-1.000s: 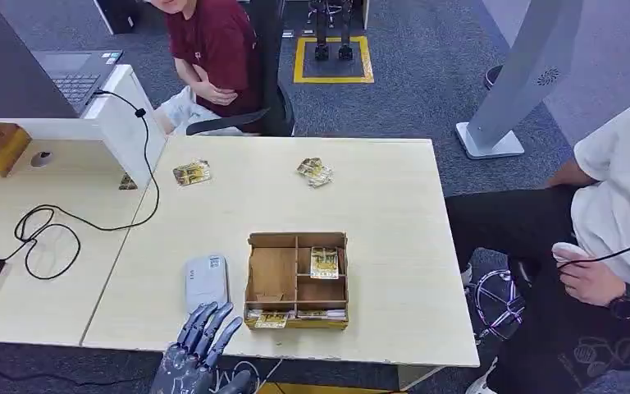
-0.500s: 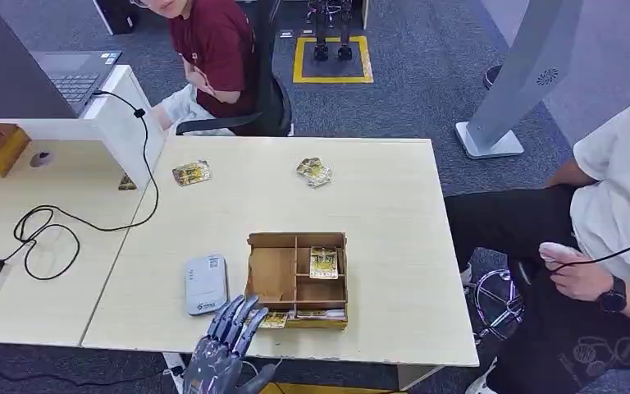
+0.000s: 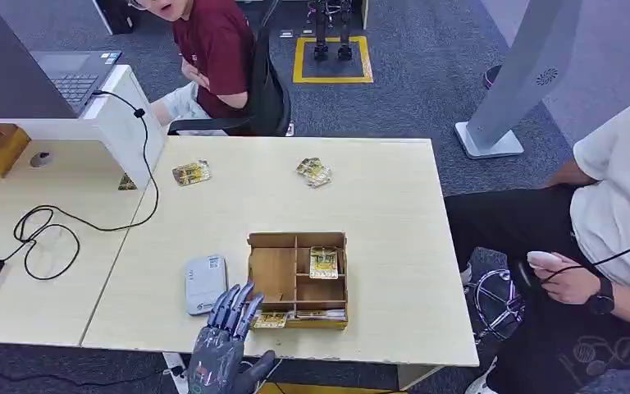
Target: Pass the card to the sensor for recognition and then transmit it.
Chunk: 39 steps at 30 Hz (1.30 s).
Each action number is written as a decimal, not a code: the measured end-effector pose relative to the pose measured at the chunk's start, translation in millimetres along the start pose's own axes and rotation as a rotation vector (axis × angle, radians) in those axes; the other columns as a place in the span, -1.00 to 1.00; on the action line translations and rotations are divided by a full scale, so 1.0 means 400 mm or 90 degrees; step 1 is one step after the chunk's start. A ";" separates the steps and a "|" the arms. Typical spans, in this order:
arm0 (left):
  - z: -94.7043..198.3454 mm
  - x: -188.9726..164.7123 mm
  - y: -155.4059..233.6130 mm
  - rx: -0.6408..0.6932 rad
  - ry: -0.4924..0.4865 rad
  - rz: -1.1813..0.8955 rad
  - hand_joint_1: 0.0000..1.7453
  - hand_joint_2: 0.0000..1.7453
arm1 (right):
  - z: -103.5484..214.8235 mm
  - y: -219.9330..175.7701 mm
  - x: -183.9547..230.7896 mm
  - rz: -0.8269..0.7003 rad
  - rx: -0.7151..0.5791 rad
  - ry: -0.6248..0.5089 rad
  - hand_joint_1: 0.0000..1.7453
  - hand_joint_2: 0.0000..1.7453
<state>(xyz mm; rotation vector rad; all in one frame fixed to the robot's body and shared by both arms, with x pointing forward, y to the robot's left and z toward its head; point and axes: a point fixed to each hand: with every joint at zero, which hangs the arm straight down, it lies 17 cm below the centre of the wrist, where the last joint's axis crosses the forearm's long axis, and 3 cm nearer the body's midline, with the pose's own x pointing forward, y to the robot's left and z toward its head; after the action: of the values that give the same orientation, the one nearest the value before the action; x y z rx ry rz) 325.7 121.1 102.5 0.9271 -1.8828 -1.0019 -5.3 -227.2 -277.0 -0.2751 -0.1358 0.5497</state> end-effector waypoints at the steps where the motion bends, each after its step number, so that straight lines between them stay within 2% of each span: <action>1: -0.003 -0.001 -0.001 0.000 0.003 0.000 -1.00 1.00 | 0.000 0.000 0.000 -0.001 0.000 0.000 -1.00 -1.00; 26: -0.015 -0.004 -0.014 -0.002 0.008 -0.003 -1.00 1.00 | 0.000 0.000 0.000 -0.002 0.000 0.001 -1.00 -1.00; 30: -0.024 0.002 -0.008 0.006 -0.002 -0.004 -1.00 1.00 | 0.000 0.001 0.001 0.000 0.002 0.000 -1.00 -1.00; 36: -0.041 0.036 0.019 0.041 -0.048 0.034 -1.00 1.00 | 0.000 0.001 0.005 0.006 0.003 -0.008 -1.00 -1.00; 39: -0.045 0.018 0.032 0.056 -0.037 0.036 -1.00 1.00 | -0.001 -0.001 0.005 0.007 0.002 -0.011 -1.00 -1.00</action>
<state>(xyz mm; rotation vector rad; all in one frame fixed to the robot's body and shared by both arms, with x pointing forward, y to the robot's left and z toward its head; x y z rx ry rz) 335.7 115.0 122.7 0.8996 -2.0043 -0.9271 -3.3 -226.3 -277.1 -0.2682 -0.1497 0.5638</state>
